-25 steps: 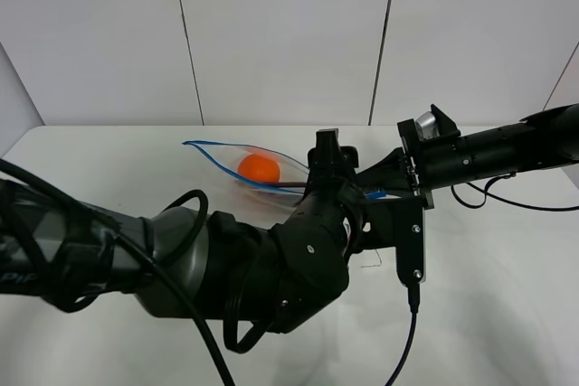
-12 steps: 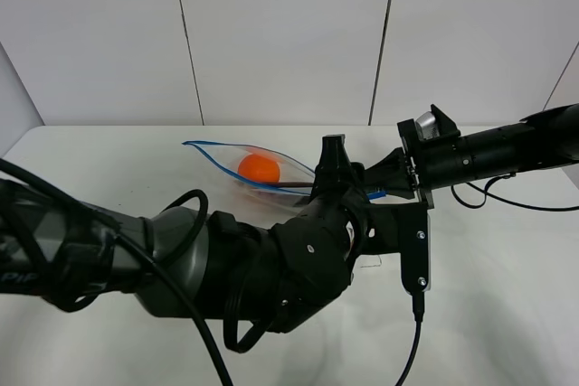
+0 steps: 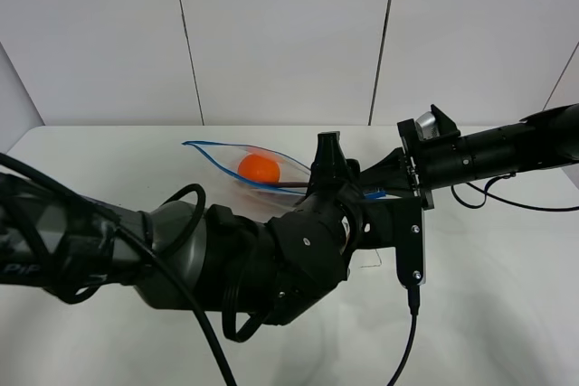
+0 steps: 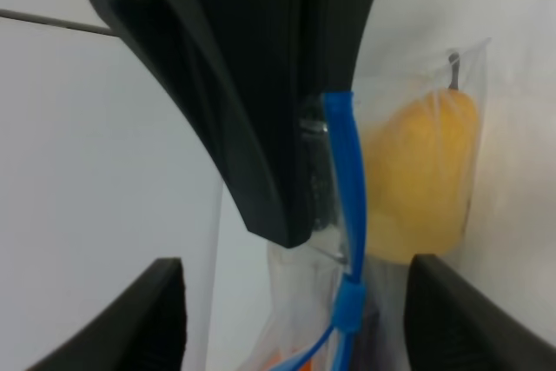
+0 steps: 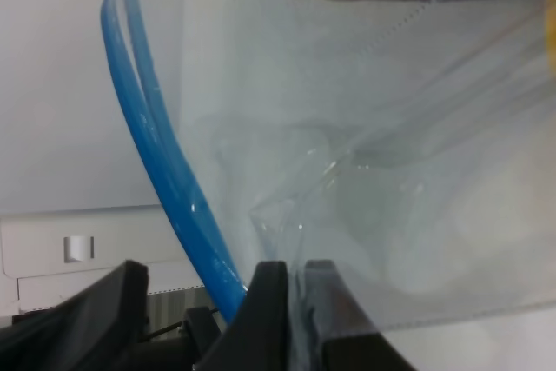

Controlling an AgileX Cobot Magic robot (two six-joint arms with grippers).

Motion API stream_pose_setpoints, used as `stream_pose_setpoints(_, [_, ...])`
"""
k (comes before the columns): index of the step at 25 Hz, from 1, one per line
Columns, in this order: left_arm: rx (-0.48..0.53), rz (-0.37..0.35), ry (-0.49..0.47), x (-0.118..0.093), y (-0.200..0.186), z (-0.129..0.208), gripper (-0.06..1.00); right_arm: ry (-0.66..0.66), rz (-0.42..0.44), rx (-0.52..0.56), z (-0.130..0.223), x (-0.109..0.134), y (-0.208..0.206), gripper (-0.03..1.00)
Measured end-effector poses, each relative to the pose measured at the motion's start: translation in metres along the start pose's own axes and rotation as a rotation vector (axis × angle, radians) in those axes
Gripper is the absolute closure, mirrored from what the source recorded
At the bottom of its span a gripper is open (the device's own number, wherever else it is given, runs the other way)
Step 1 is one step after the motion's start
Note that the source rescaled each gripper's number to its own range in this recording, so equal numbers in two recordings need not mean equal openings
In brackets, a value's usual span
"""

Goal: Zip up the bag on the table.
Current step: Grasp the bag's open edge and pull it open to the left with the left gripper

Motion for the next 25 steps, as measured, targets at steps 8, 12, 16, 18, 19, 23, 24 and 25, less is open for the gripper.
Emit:
stream_pose_setpoints(8, [-0.005,0.006,0.000,-0.0007,0.0000,-0.0006,0.53,0.000,0.000,0.000,0.0000,0.0000,0.0000,0.97])
stream_pose_setpoints(12, [-0.007,0.009,0.000,-0.0011,0.0000,-0.0009,0.54,0.000,0.000,0.000,0.0000,0.0000,0.0000,0.97])
stream_pose_setpoints(16, [-0.004,0.008,-0.002,-0.0003,0.0006,0.0003,0.54,0.000,0.000,0.000,0.0000,0.0000,0.0000,0.97])
stream_pose_setpoints(18, [-0.002,0.007,-0.003,0.0004,0.0011,0.0012,0.54,0.000,0.000,0.000,0.0000,0.0000,0.0000,0.97])
stream_pose_setpoints(19, [-0.002,0.007,-0.004,0.0005,0.0012,0.0014,0.55,0.000,0.000,0.000,0.0000,0.0000,0.0000,0.97])
stream_pose_setpoints(23, [-0.001,0.008,-0.005,0.0007,0.0015,0.0018,0.65,0.001,-0.001,-0.001,-0.0001,0.0001,0.0000,0.97])
stream_pose_setpoints(24, [-0.002,0.008,-0.005,0.0007,0.0015,0.0018,0.67,0.001,-0.001,-0.001,-0.0002,0.0001,0.0000,0.97])
stream_pose_setpoints(25, [-0.002,0.009,-0.005,0.0006,0.0015,0.0018,0.68,0.001,-0.001,-0.001,-0.0002,0.0001,0.0000,0.97])
Point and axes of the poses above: a point on each arm's last joint axis where the gripper is mounted, y pointing out along that axis toward the gripper, x along the wrist's bending axis when the last joint is at zero, z = x × y, the point moved 3 cm from there along y, pointing out along that axis toward the gripper, and after that the axes turned 2 degrees about -y, right-handed, at the moved point
